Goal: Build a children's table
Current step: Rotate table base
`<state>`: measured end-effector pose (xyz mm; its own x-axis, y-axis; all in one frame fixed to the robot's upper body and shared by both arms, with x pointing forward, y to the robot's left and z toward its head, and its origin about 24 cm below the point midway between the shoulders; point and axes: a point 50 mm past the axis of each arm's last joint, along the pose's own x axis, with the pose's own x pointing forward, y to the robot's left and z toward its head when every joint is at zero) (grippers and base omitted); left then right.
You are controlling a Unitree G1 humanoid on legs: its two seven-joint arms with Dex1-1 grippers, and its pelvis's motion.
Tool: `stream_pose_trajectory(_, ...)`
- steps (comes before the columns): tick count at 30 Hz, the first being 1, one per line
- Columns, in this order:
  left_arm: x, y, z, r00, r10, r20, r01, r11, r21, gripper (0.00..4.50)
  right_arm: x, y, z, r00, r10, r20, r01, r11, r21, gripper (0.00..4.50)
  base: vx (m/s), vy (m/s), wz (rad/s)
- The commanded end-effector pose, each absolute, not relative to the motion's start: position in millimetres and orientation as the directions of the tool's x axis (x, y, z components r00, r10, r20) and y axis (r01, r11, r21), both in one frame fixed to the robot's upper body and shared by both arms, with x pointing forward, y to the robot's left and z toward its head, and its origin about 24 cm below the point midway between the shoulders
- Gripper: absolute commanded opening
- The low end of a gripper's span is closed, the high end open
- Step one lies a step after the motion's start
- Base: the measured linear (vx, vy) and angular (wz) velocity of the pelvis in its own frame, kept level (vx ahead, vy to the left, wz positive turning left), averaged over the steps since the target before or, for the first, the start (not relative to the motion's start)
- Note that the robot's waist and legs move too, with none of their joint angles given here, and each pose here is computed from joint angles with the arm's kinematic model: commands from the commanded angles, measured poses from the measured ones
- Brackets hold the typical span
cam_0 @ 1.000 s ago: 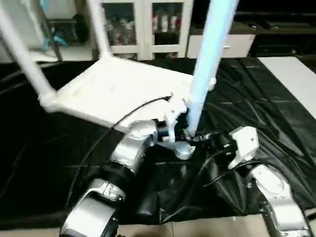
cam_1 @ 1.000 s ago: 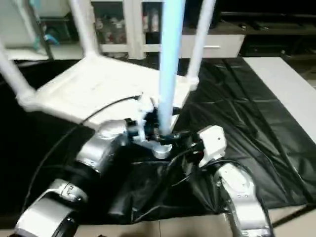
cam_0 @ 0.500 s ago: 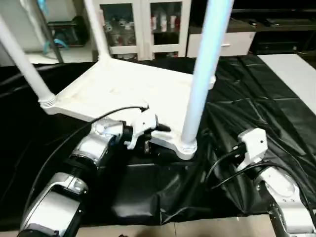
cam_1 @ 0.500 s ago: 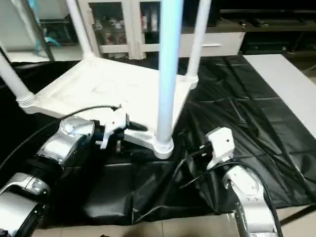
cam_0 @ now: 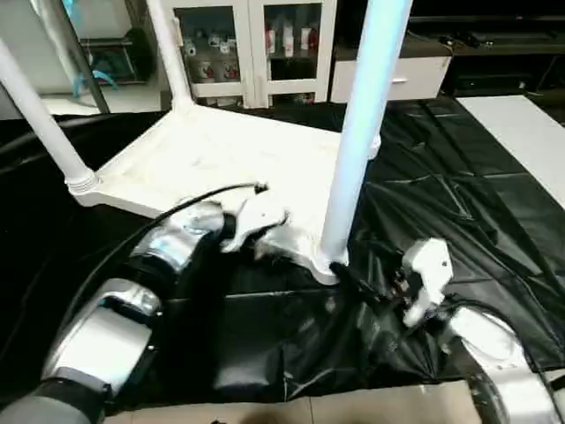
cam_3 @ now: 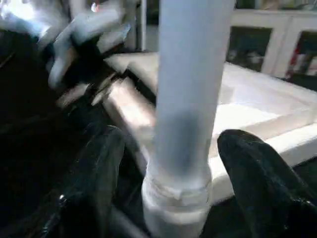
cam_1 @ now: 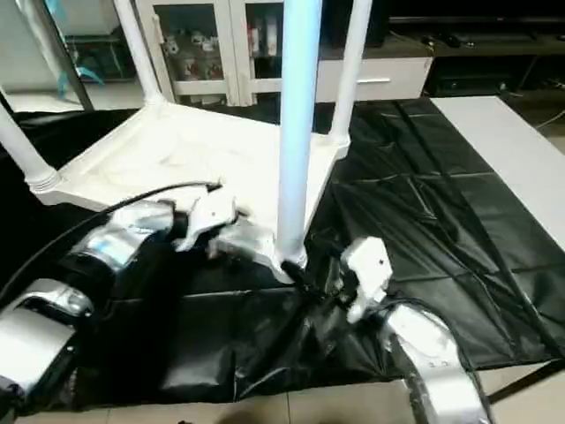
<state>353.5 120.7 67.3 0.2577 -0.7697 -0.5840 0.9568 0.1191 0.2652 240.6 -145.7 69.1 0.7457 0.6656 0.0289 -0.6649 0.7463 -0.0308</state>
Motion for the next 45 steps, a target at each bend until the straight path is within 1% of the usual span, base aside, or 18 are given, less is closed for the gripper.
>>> stream_pose_trajectory(1,354,128,71,0.226,-0.748,-0.624,0.965,0.084,0.249,4.44,247.3,-135.3,79,0.778,0.622,0.085,-0.623,0.782,-0.023,3.32,0.0,0.0,0.0)
stream_pose_trajectory(3,356,133,70,0.249,-0.73,-0.636,0.958,0.089,0.273,4.44,251.1,-126.6,82,0.794,0.597,0.117,-0.603,0.797,0.023,3.32,0.0,0.0,0.0)
stream_pose_trajectory(6,358,138,69,0.29,-0.702,-0.65,0.944,0.099,0.315,4.44,254.6,-117.4,80,0.796,0.595,0.11,-0.602,0.797,0.051,3.32,0.0,0.0,0.0)
stream_pose_trajectory(11,360,149,68,0.32,-0.644,-0.695,0.935,0.096,0.342,4.44,265.9,-107.2,82,0.821,0.558,0.116,-0.566,0.823,0.046,3.32,0.0,0.0,0.0)
stream_pose_trajectory(12,360,153,70,0.314,-0.636,-0.705,0.938,0.095,0.332,4.44,274.7,-105.5,83,0.851,0.515,0.106,-0.521,0.853,0.039,3.32,0.0,0.0,0.0)
stream_pose_trajectory(16,356,158,69,0.264,-0.631,-0.729,0.955,0.066,0.288,4.44,285.5,-110.4,87,0.871,0.48,0.106,-0.485,0.874,0.034,3.32,0.0,0.0,0.0)
stream_pose_trajectory(19,349,163,64,0.193,-0.637,-0.746,0.974,0.035,0.222,4.44,291.0,-122.3,90,0.875,0.473,0.103,-0.478,0.878,0.026,3.32,0.0,0.0,0.0)
stream_pose_trajectory(24,326,178,50,0.078,-0.621,-0.78,0.994,-0.014,0.111,4.44,298.5,-143.0,90,0.87,0.49,0.06,-0.489,0.872,-0.028,3.32,0.0,0.0,0.0)
stream_pose_trajectory(31,296,211,42,0.052,-0.602,-0.796,0.998,0.055,0.023,4.44,317.7,-164.4,87,0.864,0.504,-0.002,-0.502,0.862,-0.07,3.32,0.0,0.0,0.0)
stream_pose_trajectory(34,288,219,42,0.052,-0.593,-0.804,0.996,0.085,0.002,4.44,323.2,-163.5,87,0.859,0.511,-0.011,-0.511,0.857,-0.068,3.32,0.0,0.0,0.0)
stream_pose_trajectory(36,280,222,43,0.065,-0.591,-0.804,0.994,0.108,0.0,4.44,326.6,-159.3,86,0.85,0.526,-0.013,-0.526,0.849,-0.053,3.32,0.0,0.0,0.0)
stream_pose_trajectory(39,279,221,42,0.131,-0.592,-0.795,0.988,0.149,0.052,4.44,327.9,-145.9,85,0.824,0.566,-0.011,-0.566,0.823,-0.037,3.32,0.0,0.0,0.0)
stream_pose_trajectory(40,284,215,42,0.222,-0.605,-0.765,0.973,0.184,0.138,4.44,327.6,-131.1,83,0.799,0.601,-0.004,-0.601,0.799,-0.014,3.32,0.0,0.0,0.0)
stream_pose_trajectory(41,286,212,43,0.254,-0.612,-0.749,0.966,0.192,0.171,4.44,327.9,-126.2,82,0.791,0.611,0.001,-0.611,0.791,-0.005,3.32,0.0,0.0,0.0)
stream_pose_trajectory(42,294,201,46,0.328,-0.639,-0.696,0.945,0.219,0.245,4.44,326.4,-108.5,79,0.77,0.638,0.009,-0.638,0.769,0.025,3.32,0.0,0.0,0.0)
stream_pose_trajectory(43,294,201,46,0.33,-0.64,-0.694,0.944,0.219,0.247,4.44,326.4,-108.0,79,0.769,0.639,0.009,-0.639,0.769,0.026,3.32,0.0,0.0,0.0)
stream_pose_trajectory(44,297,193,50,0.353,-0.668,-0.655,0.935,0.225,0.275,4.44,324.3,-95.0,76,0.75,0.661,0.014,-0.661,0.749,0.042,3.32,0.0,0.0,0.0)
stream_pose_trajectory(45,297,191,51,0.357,-0.676,-0.644,0.933,0.228,0.277,4.44,324.0,-92.9,76,0.747,0.664,0.014,-0.664,0.746,0.044,3.32,0.0,0.0,0.0)
